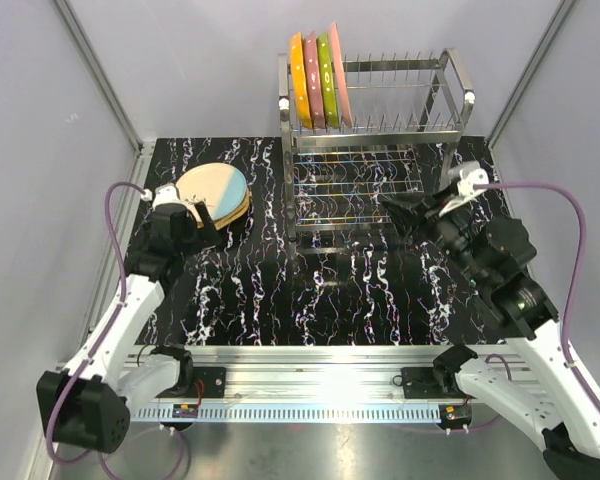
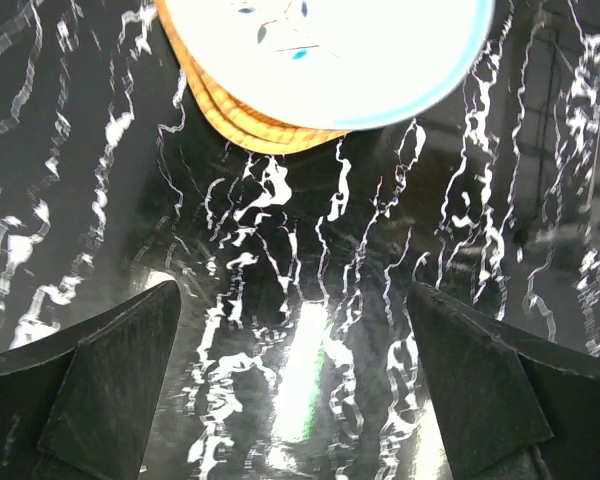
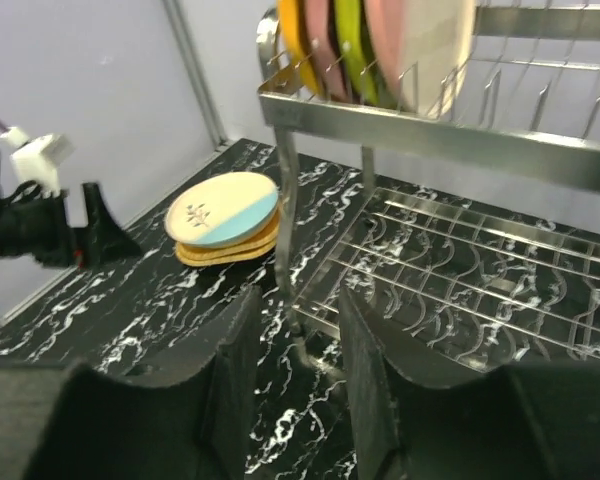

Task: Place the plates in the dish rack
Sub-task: Insert the plate into the dish rack, then grab a plate with the left arm

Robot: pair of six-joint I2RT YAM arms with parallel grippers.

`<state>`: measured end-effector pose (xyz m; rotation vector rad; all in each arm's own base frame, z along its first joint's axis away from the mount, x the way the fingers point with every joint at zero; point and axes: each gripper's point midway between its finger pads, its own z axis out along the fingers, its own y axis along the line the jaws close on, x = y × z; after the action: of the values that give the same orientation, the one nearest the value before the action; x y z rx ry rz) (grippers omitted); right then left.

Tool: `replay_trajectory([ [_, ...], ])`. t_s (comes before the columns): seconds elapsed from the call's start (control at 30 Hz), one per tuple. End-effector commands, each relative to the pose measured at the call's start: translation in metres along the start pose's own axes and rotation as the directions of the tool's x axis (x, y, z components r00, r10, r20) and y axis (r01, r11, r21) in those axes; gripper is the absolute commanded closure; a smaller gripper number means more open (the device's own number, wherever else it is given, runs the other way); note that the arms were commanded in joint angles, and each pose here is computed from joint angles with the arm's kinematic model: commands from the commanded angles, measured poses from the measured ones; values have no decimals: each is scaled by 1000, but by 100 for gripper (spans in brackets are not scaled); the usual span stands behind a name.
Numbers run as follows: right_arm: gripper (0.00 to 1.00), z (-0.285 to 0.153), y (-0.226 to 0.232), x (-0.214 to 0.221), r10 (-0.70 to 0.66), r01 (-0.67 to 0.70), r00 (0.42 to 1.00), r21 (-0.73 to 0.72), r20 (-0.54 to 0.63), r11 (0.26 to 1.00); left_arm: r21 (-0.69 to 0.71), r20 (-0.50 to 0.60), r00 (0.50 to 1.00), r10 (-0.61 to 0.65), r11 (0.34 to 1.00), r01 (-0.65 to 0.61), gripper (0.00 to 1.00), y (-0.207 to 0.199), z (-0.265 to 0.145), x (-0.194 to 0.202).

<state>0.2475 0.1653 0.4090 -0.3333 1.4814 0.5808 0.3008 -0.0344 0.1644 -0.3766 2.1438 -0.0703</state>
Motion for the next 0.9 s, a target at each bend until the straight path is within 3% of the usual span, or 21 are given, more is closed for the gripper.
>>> replay_trajectory([
  [0.0,57,-10,14,51,54,-63,993,-82,-108,995,95,-33,986,-164,981,167,1,-19,6,-19],
  [0.3,60,-33,27,123,168,-202,962,-146,-217,968,113,-134,882,-452,877,467,3,-5,49,-36],
  [0.47,61,-34,32,130,175,-215,955,-155,-238,964,116,-73,853,-517,845,522,8,-1,71,-51],
  [0.87,61,-32,31,137,169,-208,951,-132,-258,969,44,-84,822,-563,822,567,19,6,124,-41],
])
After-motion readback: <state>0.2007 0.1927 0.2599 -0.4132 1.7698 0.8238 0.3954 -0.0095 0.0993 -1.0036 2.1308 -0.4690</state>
